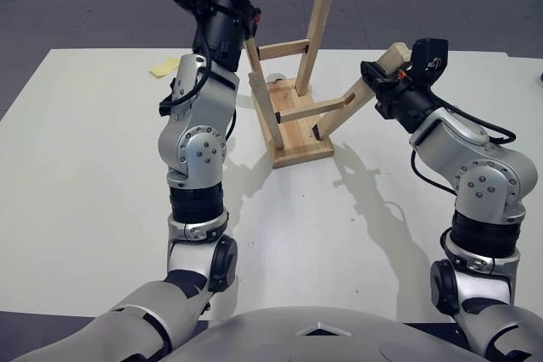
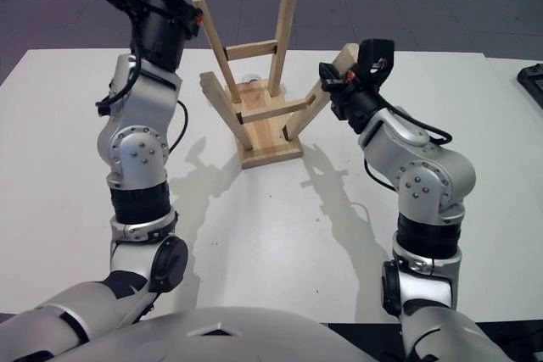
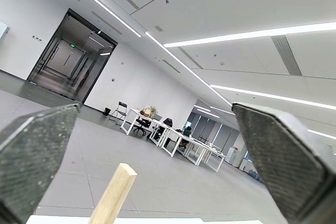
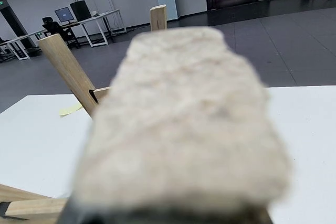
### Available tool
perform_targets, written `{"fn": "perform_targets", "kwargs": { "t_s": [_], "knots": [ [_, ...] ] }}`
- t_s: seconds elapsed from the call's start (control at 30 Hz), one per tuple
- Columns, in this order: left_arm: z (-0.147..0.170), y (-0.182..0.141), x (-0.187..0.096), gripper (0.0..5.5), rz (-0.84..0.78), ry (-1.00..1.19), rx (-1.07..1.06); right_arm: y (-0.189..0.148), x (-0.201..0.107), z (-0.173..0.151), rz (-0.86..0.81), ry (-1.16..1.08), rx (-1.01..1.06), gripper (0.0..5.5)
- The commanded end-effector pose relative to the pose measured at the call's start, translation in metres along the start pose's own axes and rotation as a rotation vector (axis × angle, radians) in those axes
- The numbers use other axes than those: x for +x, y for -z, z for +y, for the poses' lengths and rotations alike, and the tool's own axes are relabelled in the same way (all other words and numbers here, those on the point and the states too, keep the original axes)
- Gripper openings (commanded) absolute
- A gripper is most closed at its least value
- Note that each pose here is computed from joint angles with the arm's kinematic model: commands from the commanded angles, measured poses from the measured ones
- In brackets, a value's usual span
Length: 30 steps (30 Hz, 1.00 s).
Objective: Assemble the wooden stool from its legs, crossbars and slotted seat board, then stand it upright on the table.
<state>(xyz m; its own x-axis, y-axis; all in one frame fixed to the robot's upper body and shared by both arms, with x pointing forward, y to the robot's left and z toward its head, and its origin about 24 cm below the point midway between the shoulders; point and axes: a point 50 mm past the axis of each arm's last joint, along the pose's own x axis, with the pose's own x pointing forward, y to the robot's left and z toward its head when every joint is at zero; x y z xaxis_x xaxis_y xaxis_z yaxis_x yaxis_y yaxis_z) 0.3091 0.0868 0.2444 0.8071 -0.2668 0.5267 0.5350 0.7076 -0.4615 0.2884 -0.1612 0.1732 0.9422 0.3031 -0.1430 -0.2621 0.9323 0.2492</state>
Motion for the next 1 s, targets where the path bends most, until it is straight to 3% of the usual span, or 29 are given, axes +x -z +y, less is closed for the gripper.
{"fn": "perform_targets", "kwargs": {
  "t_s": [0.03, 0.4, 0.67, 0.8, 1.0],
  "knots": [
    [-0.005, 0.002, 0.003, 5.4, 0.01, 0.023, 0.0, 0.046, 0.007, -0.004, 0.262, 0.043, 0.011, 1.04],
    [-0.007, 0.003, 0.002, 5.4, 0.014, 0.018, -0.009, 0.066, 0.007, 0.008, 0.348, -0.036, -0.044, 1.04],
    [-0.004, 0.001, 0.002, 5.4, 0.006, 0.005, -0.004, 0.087, -0.021, -0.023, 0.451, -0.011, -0.136, 1.07],
    [-0.005, 0.003, 0.002, 5.4, 0.009, 0.008, -0.006, 0.088, -0.014, -0.014, 0.444, -0.039, -0.161, 1.09],
    [-0.008, 0.004, 0.004, 5.4, 0.018, 0.027, -0.012, 0.074, 0.003, 0.0, 0.367, -0.054, -0.021, 1.1]
  ]
}}
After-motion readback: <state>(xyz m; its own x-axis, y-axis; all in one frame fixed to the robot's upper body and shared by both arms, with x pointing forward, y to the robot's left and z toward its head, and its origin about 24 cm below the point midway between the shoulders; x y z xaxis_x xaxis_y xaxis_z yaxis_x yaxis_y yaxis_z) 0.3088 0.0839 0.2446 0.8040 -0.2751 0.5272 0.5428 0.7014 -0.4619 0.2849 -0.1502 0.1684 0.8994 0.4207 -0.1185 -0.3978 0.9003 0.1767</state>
